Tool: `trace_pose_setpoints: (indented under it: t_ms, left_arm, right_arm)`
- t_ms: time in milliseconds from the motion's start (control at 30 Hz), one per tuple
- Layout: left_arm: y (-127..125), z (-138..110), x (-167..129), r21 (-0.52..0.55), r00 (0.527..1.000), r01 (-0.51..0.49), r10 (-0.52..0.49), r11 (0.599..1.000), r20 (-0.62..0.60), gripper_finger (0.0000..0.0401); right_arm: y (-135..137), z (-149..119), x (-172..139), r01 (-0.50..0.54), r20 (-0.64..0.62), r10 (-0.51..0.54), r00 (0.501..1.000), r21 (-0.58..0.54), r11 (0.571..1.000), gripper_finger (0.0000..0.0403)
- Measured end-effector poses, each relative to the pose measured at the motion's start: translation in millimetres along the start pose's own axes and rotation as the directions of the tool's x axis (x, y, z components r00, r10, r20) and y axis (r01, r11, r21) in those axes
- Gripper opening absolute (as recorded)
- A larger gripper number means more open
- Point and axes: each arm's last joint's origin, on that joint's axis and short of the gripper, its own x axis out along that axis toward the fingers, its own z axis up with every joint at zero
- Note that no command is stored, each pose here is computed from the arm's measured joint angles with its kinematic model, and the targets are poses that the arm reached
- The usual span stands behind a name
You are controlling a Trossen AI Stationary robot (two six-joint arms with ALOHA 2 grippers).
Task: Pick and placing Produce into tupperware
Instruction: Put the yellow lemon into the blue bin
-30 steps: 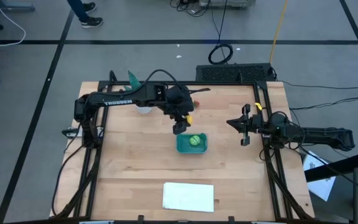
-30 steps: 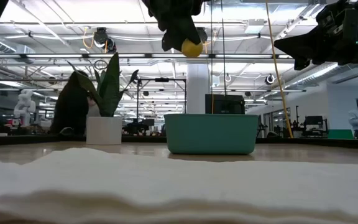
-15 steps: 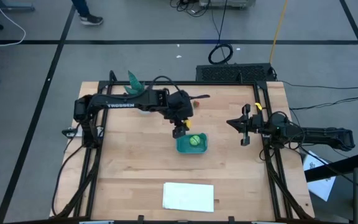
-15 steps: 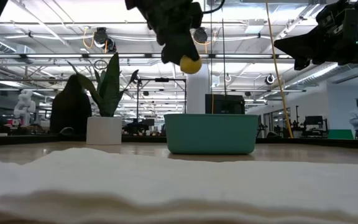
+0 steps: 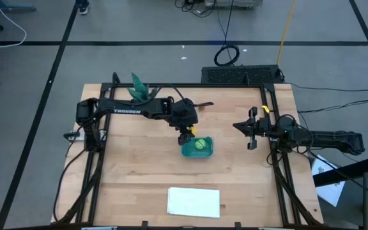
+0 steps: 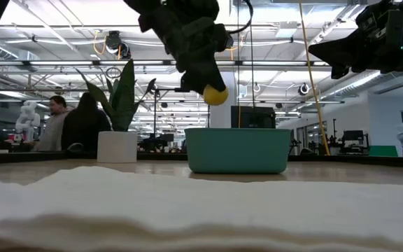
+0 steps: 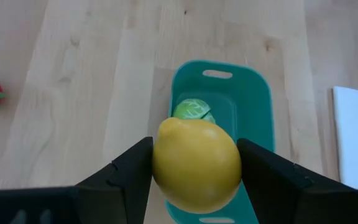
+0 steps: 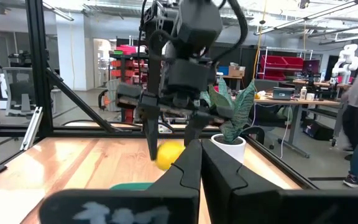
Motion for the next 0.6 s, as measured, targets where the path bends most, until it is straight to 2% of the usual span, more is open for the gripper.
trace_pose_setpoints:
  t_ms: [267,467,600]
  left_arm:
    - [3.5,-16.7,14.6,0.029,1.0,0.002,-0.002,1.0,-0.009,0.0214]
    - [0.9,-19.0,17.7,0.027,1.0,0.008,-0.008,1.0,0.0,0.0214]
    - [-5.4,-18.8,18.6,0.009,0.997,0.081,-0.081,0.997,0.001,0.0214]
  right_arm:
    - [0.0,0.0,0.0,0.0,0.0,0.0,1.0,-0.001,1.0,0.0]
    - [0.0,0.1,0.0,0.0,0.001,0.0,1.0,-0.004,1.0,0.0]
    - [0.0,0.0,0.0,0.0,0.0,0.0,1.0,-0.004,1.0,0.0]
